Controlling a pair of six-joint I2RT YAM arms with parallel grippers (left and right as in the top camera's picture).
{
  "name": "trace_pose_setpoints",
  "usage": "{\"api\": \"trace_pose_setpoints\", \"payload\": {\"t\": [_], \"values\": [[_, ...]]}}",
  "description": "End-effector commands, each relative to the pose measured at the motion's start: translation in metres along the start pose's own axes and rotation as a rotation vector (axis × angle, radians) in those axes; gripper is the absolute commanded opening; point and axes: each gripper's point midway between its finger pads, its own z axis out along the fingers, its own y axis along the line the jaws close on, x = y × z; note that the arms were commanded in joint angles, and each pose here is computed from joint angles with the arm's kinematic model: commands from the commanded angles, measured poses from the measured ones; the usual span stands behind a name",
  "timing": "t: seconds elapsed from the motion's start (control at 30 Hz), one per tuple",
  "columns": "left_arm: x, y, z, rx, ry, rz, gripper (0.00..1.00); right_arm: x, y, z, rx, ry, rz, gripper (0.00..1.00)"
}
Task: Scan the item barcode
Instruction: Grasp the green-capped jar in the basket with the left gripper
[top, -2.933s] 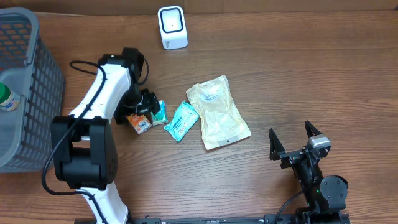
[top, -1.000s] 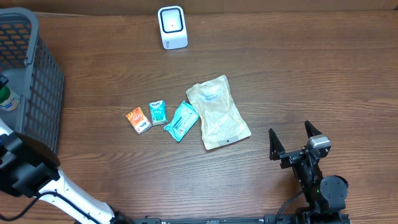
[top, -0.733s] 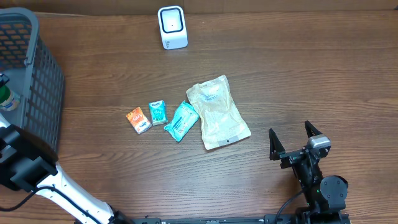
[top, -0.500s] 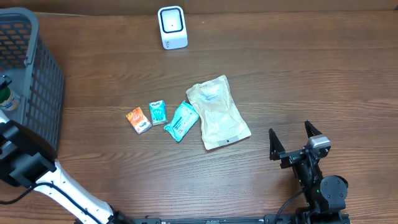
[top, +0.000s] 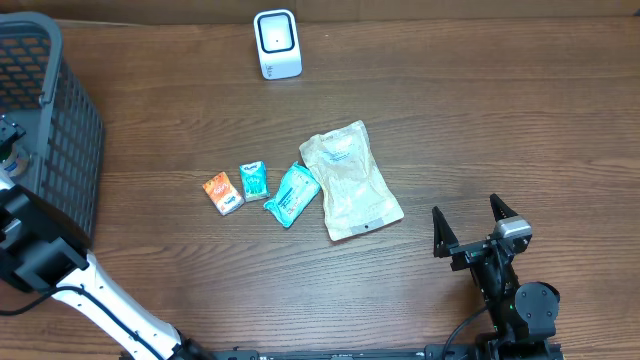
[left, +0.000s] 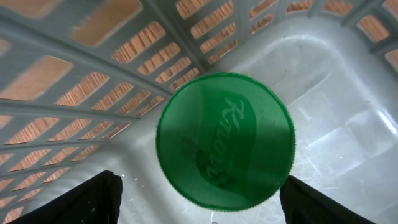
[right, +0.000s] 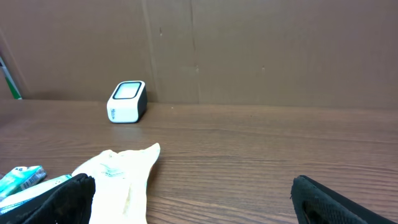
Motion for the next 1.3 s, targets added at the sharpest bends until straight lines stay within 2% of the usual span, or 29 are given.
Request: {"api": "trace_pose_setpoints", "payload": {"t": [0.0, 0.13, 0.37, 0.5, 0.87, 1.03, 1.27], "values": [[0.007, 0.001, 0.015, -0.015, 0.028, 0.028, 0.85, 0.002, 0.001, 0.0, -0.005, -0.004, 0.002, 1.0], [0.007, -0.002, 0.016, 0.001, 0.028, 0.027, 0.87, 0.002, 0.001, 0.0, -0.005, -0.004, 0.003, 1.0], [0.003, -0.003, 0.021, 0.006, 0.013, 0.035, 0.98, 0.002, 0.001, 0.0, -0.005, -0.004, 0.002, 1.0], [0.007, -0.006, 0.034, 0.004, 0.025, 0.038, 0.99, 0.002, 0.001, 0.0, -0.005, -0.004, 0.002, 1.0], [0.007, -0.011, 0.05, 0.005, 0.02, 0.036, 0.86, 0.002, 0.001, 0.0, -0.005, -0.004, 0.002, 0.99], [0.004, -0.011, 0.049, 0.007, 0.01, 0.034, 0.72, 0.002, 0.001, 0.0, -0.005, -0.004, 0.002, 1.0], [0.001, -0.011, 0.045, 0.009, 0.001, 0.032, 0.67, 0.002, 0.001, 0.0, -0.005, -0.004, 0.003, 1.0]]}}
